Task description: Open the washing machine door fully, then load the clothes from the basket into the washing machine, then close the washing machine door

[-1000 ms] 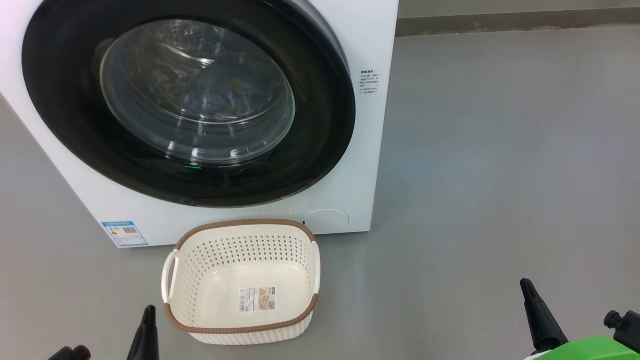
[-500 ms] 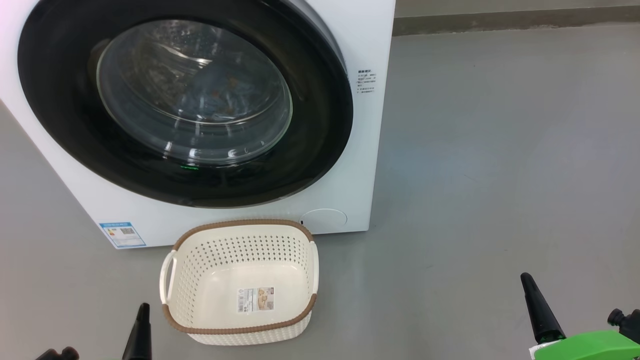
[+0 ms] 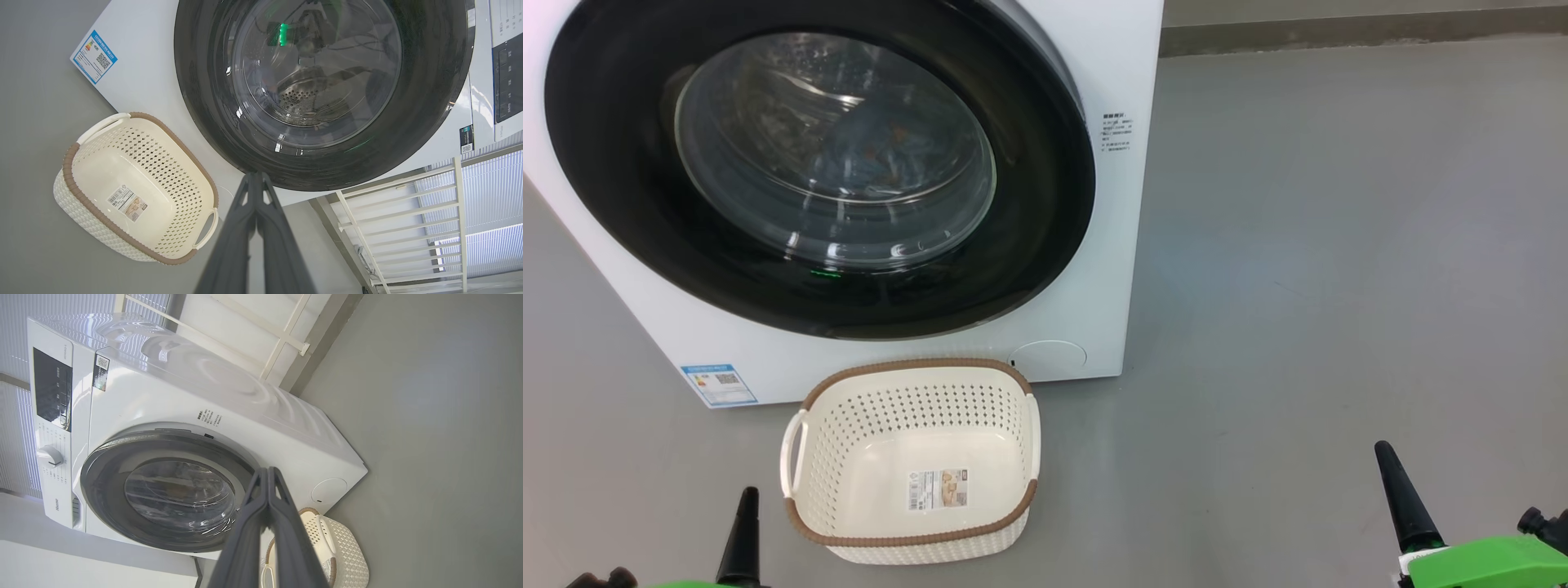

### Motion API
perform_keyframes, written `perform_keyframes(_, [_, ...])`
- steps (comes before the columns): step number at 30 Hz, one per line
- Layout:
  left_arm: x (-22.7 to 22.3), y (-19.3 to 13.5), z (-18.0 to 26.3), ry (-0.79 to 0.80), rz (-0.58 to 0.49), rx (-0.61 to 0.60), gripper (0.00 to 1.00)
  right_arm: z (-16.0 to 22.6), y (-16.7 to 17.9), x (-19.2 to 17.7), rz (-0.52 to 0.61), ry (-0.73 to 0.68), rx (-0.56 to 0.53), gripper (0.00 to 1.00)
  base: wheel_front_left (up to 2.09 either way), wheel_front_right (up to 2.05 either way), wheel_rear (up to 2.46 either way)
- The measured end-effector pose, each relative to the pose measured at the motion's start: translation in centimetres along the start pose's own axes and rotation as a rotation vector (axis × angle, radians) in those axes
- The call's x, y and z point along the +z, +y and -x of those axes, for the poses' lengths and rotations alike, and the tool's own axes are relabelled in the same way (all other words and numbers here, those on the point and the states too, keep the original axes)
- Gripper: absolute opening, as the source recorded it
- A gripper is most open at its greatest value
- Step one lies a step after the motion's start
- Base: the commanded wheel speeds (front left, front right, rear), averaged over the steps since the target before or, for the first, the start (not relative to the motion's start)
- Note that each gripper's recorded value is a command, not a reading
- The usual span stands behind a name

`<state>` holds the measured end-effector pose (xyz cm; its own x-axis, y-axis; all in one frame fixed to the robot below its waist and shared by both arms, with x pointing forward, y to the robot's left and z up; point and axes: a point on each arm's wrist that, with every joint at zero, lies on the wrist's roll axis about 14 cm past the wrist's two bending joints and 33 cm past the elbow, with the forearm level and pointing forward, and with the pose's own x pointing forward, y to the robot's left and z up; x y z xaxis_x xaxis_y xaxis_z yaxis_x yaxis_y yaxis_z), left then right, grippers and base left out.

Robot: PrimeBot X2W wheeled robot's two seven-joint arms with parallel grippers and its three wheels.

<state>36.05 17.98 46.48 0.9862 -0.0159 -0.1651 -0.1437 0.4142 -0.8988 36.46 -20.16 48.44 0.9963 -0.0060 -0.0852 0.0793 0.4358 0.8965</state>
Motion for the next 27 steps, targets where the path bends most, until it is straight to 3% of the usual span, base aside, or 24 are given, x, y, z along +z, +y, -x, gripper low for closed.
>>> perform_keyframes(27, [1.0, -1.0, -1.0, -0.002, 0.297, -0.054, 0.00, -0.7, -0.4, 0.4, -0.311, -0.016, -0.003, 0.00, 0.00, 0.00, 0.00])
